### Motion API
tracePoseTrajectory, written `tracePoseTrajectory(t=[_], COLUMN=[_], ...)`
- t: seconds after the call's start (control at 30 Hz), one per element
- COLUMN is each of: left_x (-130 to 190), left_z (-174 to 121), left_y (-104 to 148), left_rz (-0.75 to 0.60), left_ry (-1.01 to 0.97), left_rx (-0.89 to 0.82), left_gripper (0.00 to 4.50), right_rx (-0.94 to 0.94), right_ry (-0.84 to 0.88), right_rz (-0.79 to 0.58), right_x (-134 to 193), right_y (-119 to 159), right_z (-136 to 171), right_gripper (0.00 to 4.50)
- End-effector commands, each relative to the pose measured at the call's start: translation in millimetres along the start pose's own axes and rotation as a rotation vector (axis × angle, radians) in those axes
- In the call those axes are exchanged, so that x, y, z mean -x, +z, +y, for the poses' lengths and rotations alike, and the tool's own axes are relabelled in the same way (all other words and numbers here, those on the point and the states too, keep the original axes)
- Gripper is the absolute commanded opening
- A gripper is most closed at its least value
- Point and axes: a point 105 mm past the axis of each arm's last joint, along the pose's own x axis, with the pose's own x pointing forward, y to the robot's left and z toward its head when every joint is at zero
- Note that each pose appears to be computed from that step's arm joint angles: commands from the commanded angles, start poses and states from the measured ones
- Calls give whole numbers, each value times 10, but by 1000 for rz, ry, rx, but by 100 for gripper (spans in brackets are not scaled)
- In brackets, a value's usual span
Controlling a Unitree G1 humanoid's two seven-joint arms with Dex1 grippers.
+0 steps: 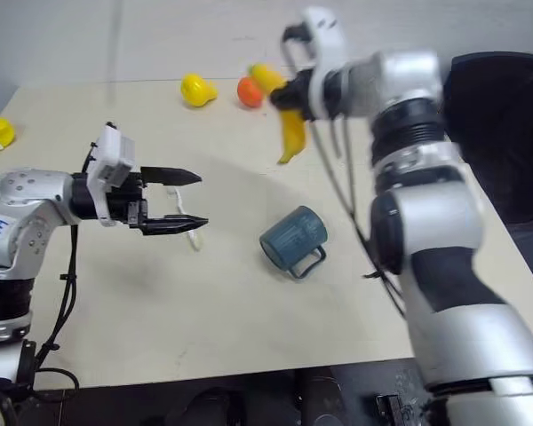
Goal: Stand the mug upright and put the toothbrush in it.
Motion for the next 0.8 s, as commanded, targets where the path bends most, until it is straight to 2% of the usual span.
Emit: tracePoseTrajectory(t=[0.03, 0.07, 0.13, 0.23, 0.33, 0.43, 0.57, 0.7, 0.8], left_x=[-149, -189, -223, -259, -336, -410, -448, -446, -440], left_z=[-199, -236, -263, -316, -366, -383, -381, -352, -317], left_y=[229, 248, 270, 320, 341, 350, 375, 372, 329], left_rz=[-58, -61, -61, -70, -65, -59, -62, -55, -47], left_ry=[-153, -194, -245, -330, -414, -470, -506, -522, -523], left_rx=[-58, -64, -74, -81, -102, -120, -134, -140, -137], left_gripper=[450, 450, 450, 450, 450, 450, 450, 450, 450], right_rx=[-67, -105, -191, -252, -305, -342, -344, -329, -197], right_ry=[-197, -286, -391, -486, -553, -607, -677, -741, -757], right_rz=[42, 69, 114, 132, 86, 71, 103, 84, 43], right_x=[759, 1058, 1443, 1794, 1903, 1902, 1947, 2071, 2187], right_y=[-215, -390, -715, -1237, -1681, -1997, -2208, -2215, -1965], right_z=[-596, -780, -898, -957, -920, -817, -761, -766, -702], right_gripper=[166, 166, 166, 166, 166, 166, 166, 287, 380])
